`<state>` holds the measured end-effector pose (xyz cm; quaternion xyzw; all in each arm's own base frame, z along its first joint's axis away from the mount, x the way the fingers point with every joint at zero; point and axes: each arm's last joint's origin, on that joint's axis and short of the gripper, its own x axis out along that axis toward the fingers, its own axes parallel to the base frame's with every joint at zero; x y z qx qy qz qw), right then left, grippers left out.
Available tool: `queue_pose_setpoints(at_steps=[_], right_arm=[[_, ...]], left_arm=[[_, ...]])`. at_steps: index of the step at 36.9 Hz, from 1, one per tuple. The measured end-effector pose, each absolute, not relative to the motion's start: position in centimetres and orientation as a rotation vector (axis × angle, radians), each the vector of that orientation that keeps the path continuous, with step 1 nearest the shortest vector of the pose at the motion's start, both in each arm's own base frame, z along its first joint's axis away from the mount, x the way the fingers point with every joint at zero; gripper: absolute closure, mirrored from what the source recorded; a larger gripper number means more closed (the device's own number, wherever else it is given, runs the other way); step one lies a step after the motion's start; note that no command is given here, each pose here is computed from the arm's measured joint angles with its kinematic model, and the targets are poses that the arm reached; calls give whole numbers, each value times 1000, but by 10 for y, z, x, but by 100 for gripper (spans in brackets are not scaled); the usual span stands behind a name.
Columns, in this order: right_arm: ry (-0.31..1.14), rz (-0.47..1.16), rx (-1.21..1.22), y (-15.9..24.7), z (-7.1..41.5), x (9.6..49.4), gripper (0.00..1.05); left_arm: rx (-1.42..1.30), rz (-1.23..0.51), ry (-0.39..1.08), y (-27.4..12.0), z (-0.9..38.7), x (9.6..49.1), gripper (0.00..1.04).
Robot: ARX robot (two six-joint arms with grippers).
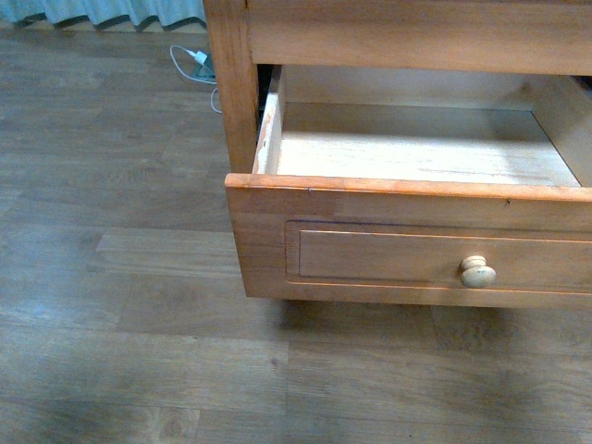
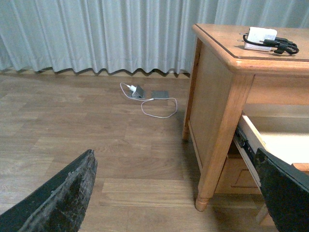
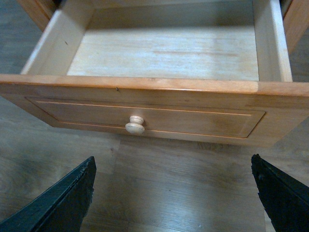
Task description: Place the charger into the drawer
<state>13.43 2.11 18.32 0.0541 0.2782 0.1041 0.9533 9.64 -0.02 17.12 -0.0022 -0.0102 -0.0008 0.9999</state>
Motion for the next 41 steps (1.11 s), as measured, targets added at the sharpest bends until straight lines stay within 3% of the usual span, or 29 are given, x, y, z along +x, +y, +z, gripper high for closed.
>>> queue_pose_setpoints(at_steps=[5, 9, 11, 16, 24, 28, 34, 38, 41], right_arm=[[433, 206, 150, 8, 198, 115, 9], [430, 205, 151, 7, 197, 114, 9], [322, 131, 99, 5, 193, 115, 15], [11, -5, 26, 0, 190, 111, 40], [28, 0, 6, 0, 177, 102, 88], [1, 0, 1, 0, 177, 98, 104], [-1, 2, 2, 0, 166, 98, 103], [0, 0, 0, 0, 165, 98, 79], [1, 0, 1, 0, 165, 98, 67]], left_arm=[[-4, -2, -20, 0, 171, 96, 6], [-4, -2, -20, 0, 171, 96, 6], [-4, -2, -20, 0, 171, 96, 6], [-4, 1, -20, 0, 171, 96, 6], [-4, -2, -20, 0, 171, 96, 6], [-4, -2, -20, 0, 171, 96, 6], [-4, -1, -20, 0, 171, 96, 6], [-4, -2, -20, 0, 171, 96, 6], [-4, -2, -20, 0, 171, 96, 6]])
